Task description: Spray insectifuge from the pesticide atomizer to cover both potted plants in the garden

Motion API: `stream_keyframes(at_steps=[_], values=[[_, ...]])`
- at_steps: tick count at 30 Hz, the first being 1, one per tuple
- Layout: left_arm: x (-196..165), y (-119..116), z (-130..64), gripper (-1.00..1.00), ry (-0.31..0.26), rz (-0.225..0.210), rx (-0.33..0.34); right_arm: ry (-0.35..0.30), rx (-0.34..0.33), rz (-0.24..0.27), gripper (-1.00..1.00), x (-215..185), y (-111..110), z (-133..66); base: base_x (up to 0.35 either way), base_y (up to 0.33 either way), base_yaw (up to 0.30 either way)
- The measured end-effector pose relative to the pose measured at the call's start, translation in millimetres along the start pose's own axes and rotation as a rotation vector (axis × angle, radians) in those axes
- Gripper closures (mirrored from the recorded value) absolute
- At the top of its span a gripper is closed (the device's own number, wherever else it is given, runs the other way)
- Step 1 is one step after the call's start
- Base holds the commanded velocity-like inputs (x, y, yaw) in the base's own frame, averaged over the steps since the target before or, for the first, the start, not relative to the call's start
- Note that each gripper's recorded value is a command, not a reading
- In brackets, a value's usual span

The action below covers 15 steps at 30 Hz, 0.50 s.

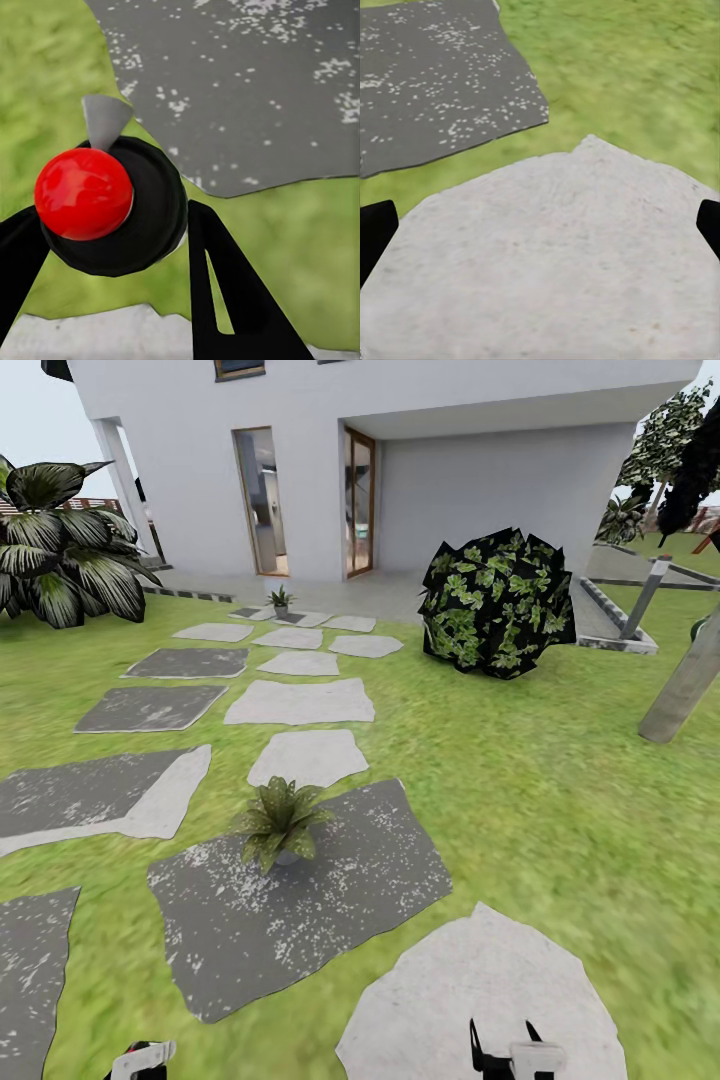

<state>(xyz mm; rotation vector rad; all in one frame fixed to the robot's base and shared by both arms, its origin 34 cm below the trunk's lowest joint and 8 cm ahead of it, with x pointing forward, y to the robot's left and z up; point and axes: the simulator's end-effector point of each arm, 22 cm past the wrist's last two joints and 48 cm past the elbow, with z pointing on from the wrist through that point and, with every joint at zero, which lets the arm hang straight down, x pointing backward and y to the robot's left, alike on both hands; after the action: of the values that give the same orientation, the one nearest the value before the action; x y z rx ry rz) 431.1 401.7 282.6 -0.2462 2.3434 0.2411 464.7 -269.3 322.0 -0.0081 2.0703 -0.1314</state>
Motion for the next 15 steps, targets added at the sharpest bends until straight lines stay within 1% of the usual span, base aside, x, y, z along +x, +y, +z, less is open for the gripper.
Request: stream_keyframes(at_steps=[15], values=[[-0.5,-0.1,0.1,1.0,-0.002,0.0,0.0,0.006,0.0,0.0,-1.0,3.2,-0.1,-2.7,0.0,0.0,0.0]])
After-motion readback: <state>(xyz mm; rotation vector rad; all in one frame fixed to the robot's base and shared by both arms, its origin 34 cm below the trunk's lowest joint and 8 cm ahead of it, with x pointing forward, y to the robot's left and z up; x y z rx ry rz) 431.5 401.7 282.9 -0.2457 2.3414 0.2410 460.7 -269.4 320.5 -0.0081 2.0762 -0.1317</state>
